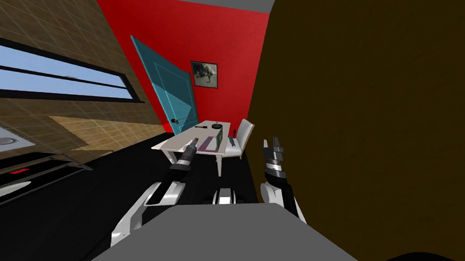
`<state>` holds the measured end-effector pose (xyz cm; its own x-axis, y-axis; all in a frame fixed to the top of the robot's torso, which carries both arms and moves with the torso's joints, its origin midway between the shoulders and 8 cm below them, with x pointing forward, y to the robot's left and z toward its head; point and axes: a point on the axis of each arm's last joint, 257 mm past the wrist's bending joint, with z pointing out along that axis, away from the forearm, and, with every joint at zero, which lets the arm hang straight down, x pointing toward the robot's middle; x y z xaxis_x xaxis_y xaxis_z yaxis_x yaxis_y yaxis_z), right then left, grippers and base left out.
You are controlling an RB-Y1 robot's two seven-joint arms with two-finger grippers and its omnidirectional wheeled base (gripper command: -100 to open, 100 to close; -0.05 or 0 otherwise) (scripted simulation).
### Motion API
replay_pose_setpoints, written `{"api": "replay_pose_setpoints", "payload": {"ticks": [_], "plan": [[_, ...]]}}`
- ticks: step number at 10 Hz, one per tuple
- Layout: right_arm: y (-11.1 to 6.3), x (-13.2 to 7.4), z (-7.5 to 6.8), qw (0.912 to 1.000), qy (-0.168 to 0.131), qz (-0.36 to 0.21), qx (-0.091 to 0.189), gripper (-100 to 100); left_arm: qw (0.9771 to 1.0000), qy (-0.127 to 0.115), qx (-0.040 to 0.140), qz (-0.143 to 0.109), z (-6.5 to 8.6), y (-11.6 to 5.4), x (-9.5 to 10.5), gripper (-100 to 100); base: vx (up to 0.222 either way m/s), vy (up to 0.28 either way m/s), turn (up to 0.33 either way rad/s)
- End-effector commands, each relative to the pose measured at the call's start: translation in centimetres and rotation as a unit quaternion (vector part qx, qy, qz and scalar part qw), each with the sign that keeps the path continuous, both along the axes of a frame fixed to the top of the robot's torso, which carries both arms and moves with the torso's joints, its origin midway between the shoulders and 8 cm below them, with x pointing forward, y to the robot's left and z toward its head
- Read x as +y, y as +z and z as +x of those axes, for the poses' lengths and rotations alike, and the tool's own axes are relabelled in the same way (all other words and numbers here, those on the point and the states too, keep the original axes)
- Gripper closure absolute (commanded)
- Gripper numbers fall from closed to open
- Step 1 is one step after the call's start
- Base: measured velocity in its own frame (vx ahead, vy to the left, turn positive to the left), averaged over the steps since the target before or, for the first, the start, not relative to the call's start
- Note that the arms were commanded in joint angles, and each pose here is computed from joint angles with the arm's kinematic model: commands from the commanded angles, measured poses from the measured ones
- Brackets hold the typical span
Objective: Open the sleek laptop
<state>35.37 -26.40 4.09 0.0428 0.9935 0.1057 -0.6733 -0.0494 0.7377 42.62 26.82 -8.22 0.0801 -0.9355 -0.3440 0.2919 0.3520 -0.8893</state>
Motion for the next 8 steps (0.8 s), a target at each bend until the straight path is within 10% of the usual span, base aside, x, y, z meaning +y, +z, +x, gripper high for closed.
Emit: {"api": "replay_pose_setpoints", "payload": {"ticks": [1,8], "plan": [[0.0,0.0,0.0,1.0,0.0,0.0,0.0,0,0.9992,0.004,0.031,0.023,1.0,-1.8,0.3,-100,0.083,-0.078,-0.052],[0.0,0.0,0.0,1.0,0.0,0.0,0.0,0,0.9881,0.025,0.121,0.092,3.1,-7.4,2.0,-100,0.106,-0.113,-0.061]]}}
